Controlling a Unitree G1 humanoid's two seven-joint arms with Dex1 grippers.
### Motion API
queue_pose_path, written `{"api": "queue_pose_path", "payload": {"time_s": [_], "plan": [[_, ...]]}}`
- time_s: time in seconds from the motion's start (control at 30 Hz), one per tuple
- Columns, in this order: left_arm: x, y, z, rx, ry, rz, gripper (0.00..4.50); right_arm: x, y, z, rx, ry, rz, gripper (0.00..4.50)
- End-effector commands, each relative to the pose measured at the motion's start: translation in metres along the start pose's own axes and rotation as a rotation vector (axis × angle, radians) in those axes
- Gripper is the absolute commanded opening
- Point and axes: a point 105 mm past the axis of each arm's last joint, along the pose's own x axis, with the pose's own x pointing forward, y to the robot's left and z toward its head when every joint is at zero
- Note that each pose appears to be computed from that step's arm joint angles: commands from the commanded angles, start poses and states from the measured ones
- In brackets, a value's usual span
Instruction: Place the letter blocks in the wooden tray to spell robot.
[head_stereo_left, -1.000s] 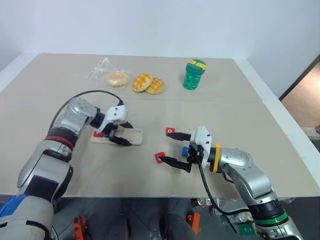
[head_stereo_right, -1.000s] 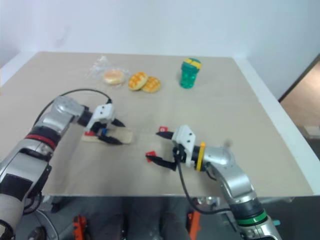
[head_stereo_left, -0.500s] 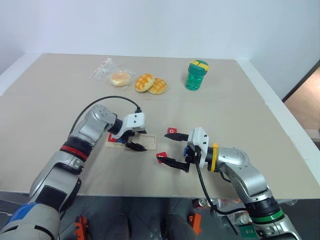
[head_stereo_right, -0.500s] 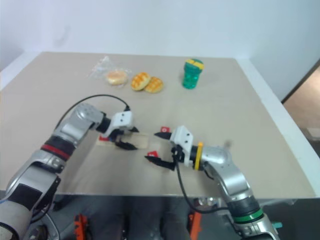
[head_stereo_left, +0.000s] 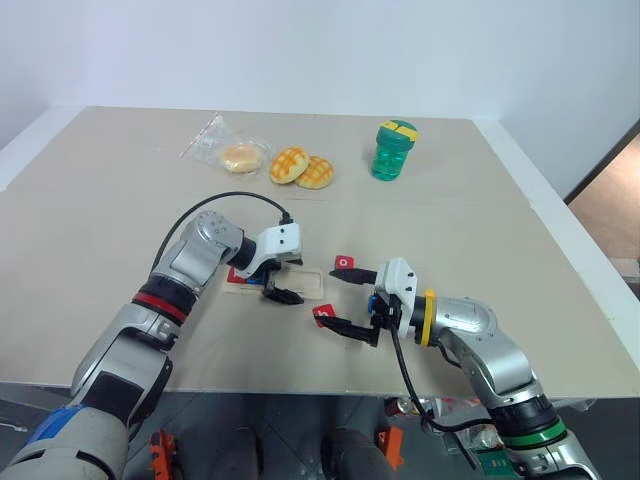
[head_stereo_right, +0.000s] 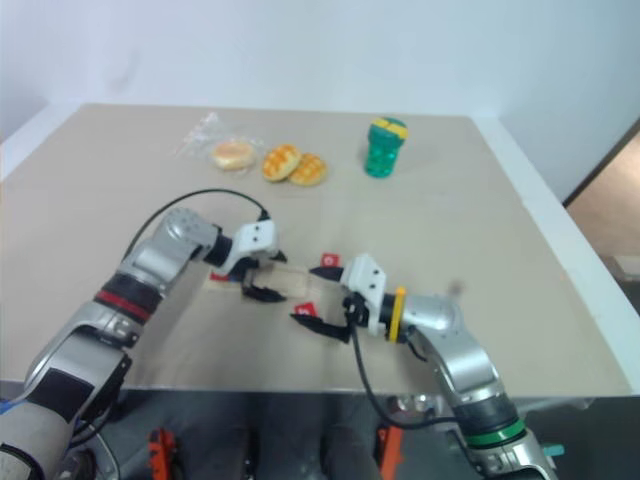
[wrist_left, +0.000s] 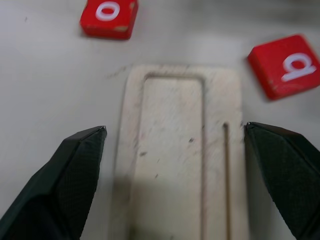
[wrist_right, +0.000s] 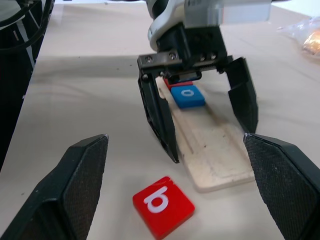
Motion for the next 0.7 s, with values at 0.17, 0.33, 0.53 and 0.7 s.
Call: {"api": "queue_pose_path", "payload": {"time_s": [0.17,0.33,0.53,0.7], "plan": [[-0.068,-0.002,0.039,-0.027,-0.306,0.057,4.47,-0.001,0.001,0.005,-0.085,0.033,0.083,4.50],[-0.102,-0.046,0.021,-0.049,-0.519,0.091,4.47,0.007,-0.004,0.003,-0.114,0.063,0.138,4.50],[-0.087,-0.100,-0.019,-0.122,-0.548,0.299,4.47,0.021,-0.011,-0.005,-0.122,0.092,0.166,4.50],[-0.083,-0.107,-0.019,-0.157,-0.550,0.404,4.47,0.018,-0.007,-0.018,-0.143,0.128,0.198,4.50]]}}
